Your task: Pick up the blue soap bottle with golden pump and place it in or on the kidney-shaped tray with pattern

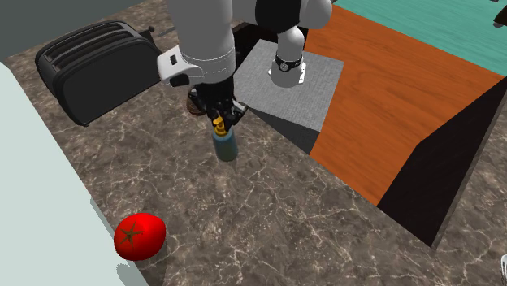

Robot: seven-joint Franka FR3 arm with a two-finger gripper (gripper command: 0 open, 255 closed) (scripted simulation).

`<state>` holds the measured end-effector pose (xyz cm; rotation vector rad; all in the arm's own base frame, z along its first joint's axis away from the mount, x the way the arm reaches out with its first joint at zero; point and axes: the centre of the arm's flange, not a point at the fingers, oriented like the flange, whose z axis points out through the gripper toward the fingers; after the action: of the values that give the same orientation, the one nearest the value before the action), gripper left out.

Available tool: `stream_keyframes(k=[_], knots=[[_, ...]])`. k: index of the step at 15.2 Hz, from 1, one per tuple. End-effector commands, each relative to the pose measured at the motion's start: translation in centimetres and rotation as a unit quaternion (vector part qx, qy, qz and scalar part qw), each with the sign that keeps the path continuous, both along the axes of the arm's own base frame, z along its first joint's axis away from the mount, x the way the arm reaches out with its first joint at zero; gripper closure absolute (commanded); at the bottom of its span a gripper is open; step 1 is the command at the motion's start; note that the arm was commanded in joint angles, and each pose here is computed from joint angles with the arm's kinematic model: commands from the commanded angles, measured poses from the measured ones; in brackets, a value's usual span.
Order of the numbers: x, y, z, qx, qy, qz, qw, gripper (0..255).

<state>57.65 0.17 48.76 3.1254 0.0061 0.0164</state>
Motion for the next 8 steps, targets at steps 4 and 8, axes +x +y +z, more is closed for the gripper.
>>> stream_keyframes(k=[4, 8], knots=[[0.0, 0.1, 2.6, 0.0, 0.0, 0.0, 1.0, 255], [-2.6, -2.8, 3.9, 0.0, 0.0, 0.0, 1.0, 255]])
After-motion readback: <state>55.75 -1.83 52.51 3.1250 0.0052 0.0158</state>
